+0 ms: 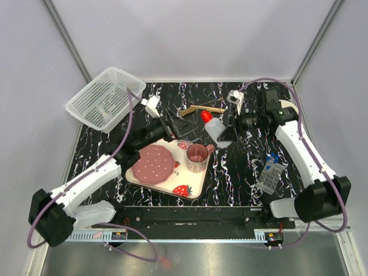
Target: Organize the chemistry lab equipment
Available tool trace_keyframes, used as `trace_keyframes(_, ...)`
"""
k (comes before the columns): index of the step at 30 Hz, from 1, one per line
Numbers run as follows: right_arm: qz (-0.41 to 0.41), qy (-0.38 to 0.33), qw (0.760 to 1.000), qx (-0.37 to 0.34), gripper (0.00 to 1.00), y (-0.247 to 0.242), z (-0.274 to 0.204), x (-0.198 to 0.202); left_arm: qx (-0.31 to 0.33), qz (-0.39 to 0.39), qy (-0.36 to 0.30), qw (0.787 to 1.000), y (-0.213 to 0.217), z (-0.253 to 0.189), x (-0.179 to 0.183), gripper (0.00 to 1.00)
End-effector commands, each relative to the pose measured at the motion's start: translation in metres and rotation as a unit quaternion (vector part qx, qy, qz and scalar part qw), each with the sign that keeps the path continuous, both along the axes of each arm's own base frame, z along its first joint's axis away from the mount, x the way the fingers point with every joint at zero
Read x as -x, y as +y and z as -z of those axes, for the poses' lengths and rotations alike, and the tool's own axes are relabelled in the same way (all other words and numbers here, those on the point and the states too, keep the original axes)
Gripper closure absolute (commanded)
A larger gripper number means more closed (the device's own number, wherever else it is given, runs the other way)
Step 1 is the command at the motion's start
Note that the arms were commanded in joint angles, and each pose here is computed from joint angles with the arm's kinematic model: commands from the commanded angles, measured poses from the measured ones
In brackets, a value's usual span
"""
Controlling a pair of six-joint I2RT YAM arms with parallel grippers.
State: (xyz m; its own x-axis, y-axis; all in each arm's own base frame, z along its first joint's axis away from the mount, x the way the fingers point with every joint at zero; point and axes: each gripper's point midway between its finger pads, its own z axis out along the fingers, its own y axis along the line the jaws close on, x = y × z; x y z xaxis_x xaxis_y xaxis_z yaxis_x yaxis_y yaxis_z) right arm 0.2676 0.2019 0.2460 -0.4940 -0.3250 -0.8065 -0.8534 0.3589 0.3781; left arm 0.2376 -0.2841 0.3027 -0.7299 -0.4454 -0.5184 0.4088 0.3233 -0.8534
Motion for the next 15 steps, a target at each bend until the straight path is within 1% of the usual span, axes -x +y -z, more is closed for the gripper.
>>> trace_keyframes(1, -0.019, 0.028, 0.997, -0.066, 0.60, 0.003, -0.020, 0.036, 0.067, -0.047, -0.017, 0.996, -0.039, -0.056, -0.024, 0.01)
trace_keyframes(2, -0.017, 0.025, 0.997, -0.072, 0.60, 0.002, -0.024, 0.040, 0.061, -0.047, -0.024, 0.997, -0.046, -0.056, -0.024, 0.01)
trace_keyframes(3, -0.019, 0.025, 0.996, -0.080, 0.60, 0.001, -0.026, 0.043, 0.048, -0.040, -0.017, 0.998, -0.058, -0.050, -0.018, 0.01)
trace_keyframes(4, -0.012, 0.024, 0.996, -0.088, 0.60, -0.002, -0.028, 0.044, 0.038, -0.055, -0.013, 0.998, -0.064, -0.047, -0.027, 0.01)
trace_keyframes(6, -0.012, 0.020, 0.995, -0.102, 0.60, -0.003, -0.033, 0.046, 0.014, -0.052, 0.004, 0.999, -0.075, -0.034, -0.025, 0.01)
trace_keyframes(8, -0.003, 0.017, 0.994, -0.111, 0.60, -0.006, -0.035, 0.046, 0.005, -0.052, 0.011, 0.999, -0.085, -0.029, -0.028, 0.02)
trace_keyframes(9, -0.002, 0.016, 0.993, -0.113, 0.60, -0.007, -0.036, 0.047, 0.000, -0.045, 0.013, 0.999, -0.091, -0.026, -0.024, 0.03)
trace_keyframes(12, 0.004, 0.014, 0.993, -0.119, 0.60, -0.008, -0.035, 0.047, -0.016, -0.037, 0.011, 0.999, -0.105, -0.023, -0.021, 0.10)
trace_keyframes(13, 0.006, 0.012, 0.993, -0.121, 0.60, -0.009, -0.035, 0.047, -0.019, -0.035, 0.010, 0.999, -0.110, -0.023, -0.023, 0.19)
trace_keyframes(15, 0.011, 0.007, 0.992, -0.123, 0.60, -0.010, -0.035, 0.046, -0.030, -0.030, 0.007, 0.999, -0.116, -0.026, -0.021, 0.25)
